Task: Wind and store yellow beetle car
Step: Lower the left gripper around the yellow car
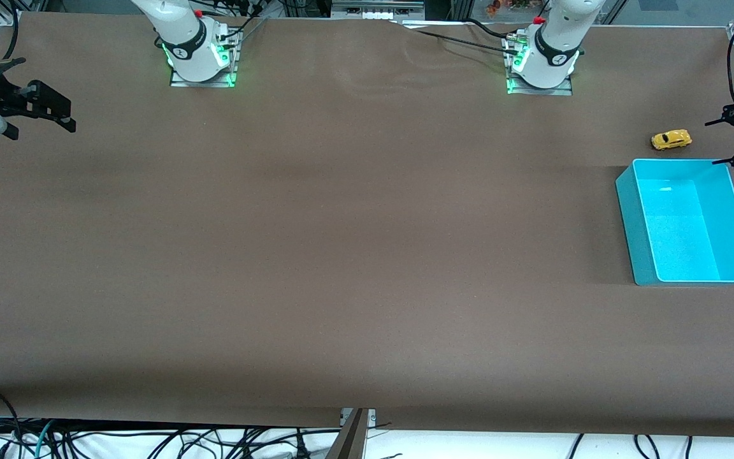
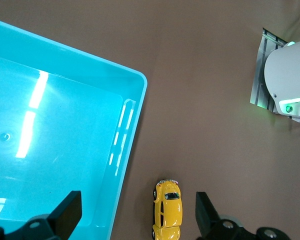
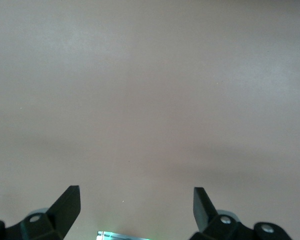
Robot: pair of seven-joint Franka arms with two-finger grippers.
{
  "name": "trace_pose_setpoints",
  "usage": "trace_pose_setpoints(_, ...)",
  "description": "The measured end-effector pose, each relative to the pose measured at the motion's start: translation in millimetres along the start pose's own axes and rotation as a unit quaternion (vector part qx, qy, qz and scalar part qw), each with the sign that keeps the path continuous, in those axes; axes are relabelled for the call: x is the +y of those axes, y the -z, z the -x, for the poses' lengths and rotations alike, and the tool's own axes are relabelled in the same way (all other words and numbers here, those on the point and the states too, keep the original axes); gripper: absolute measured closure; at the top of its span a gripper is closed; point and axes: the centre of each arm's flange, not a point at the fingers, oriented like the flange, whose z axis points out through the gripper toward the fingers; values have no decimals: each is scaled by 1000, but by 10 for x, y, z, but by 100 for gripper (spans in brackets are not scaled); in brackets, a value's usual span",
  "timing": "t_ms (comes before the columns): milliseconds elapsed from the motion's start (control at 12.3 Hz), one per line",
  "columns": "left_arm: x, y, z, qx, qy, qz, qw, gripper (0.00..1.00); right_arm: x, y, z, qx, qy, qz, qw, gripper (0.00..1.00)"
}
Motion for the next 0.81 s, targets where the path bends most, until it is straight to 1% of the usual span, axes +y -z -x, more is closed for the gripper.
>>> trace_pose_setpoints(568,21,0,34,2,3,2,1000,0,-24,0,-4,0,2,0,1000,0)
trace_pose_setpoints(649,37,-1,68,3,7,2,1000,0,-29,0,-5,0,3,0,1000,0)
trace_pose_setpoints(811,143,-35,273,11,24,2,1000,0,-37,1,-7,0,7,0,1000,0)
